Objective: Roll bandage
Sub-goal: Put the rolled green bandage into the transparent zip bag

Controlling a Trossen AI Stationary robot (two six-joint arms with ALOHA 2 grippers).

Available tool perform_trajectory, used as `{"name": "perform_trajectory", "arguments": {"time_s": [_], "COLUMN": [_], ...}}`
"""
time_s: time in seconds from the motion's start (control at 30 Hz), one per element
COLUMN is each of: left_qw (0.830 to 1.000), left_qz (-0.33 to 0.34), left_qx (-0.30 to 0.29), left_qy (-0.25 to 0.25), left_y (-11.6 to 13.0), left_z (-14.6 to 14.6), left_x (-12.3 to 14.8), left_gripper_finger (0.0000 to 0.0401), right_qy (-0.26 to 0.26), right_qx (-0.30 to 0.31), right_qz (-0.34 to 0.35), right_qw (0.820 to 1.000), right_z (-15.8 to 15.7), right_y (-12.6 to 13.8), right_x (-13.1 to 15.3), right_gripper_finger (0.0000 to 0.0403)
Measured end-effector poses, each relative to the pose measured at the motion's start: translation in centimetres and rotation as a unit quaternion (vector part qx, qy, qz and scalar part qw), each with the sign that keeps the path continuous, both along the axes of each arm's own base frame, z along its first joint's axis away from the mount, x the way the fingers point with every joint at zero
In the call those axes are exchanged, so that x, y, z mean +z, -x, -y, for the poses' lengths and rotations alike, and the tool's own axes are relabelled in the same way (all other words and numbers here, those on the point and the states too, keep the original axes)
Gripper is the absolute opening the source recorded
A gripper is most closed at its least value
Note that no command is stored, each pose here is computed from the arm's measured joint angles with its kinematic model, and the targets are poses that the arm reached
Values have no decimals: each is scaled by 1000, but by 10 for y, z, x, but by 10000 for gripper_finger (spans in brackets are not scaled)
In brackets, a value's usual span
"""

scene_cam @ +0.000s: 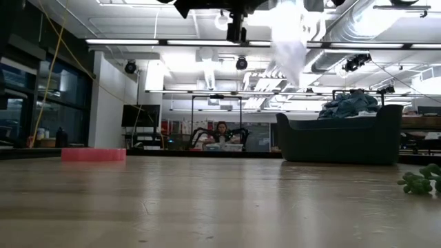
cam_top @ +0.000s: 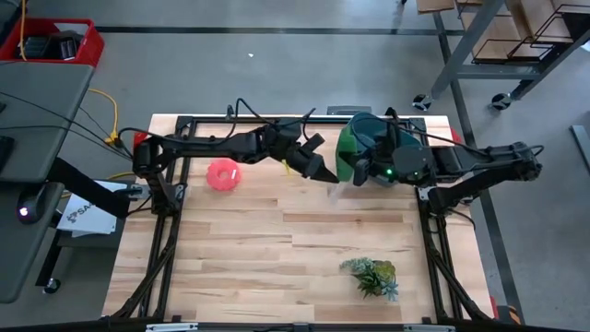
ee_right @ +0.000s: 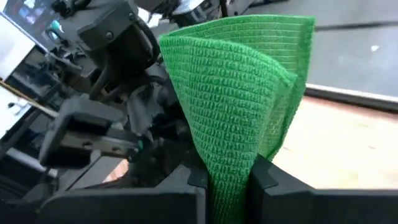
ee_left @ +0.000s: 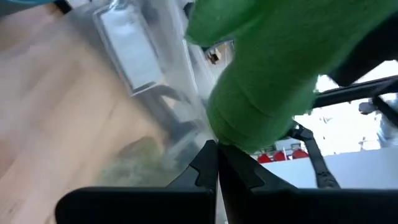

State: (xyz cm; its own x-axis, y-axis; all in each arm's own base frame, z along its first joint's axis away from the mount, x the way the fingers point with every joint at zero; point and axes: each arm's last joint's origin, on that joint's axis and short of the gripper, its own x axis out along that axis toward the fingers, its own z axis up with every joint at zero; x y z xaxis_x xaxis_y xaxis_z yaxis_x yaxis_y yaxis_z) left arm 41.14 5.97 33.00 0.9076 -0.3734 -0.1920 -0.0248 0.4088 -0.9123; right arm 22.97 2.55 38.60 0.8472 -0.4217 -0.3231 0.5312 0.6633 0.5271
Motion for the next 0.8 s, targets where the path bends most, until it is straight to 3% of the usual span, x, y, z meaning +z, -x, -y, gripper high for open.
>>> {"name": "perform_trajectory", "arguments": {"time_s": [0.33,0.57,0.8], "left_qw": [997,992,970], "left_qz": [63,95,194], "left_qx": [13,50,121], "left_qy": [35,60,88], "left_y": [13,12,12], "left_z": [-16,-17,-17], "left_x": [31,39,59], "left_gripper_finger": [0,0,0], "right_qy": [57,83,98], "right_qx": [-53,-95,-107], "right_qz": [-3,61,109], "right_qw": [997,990,983], "right_z": [4,5,6], "right_y": [9,6,5], "right_x": [6,21,33], "right_gripper_finger": [28,28,28]}}
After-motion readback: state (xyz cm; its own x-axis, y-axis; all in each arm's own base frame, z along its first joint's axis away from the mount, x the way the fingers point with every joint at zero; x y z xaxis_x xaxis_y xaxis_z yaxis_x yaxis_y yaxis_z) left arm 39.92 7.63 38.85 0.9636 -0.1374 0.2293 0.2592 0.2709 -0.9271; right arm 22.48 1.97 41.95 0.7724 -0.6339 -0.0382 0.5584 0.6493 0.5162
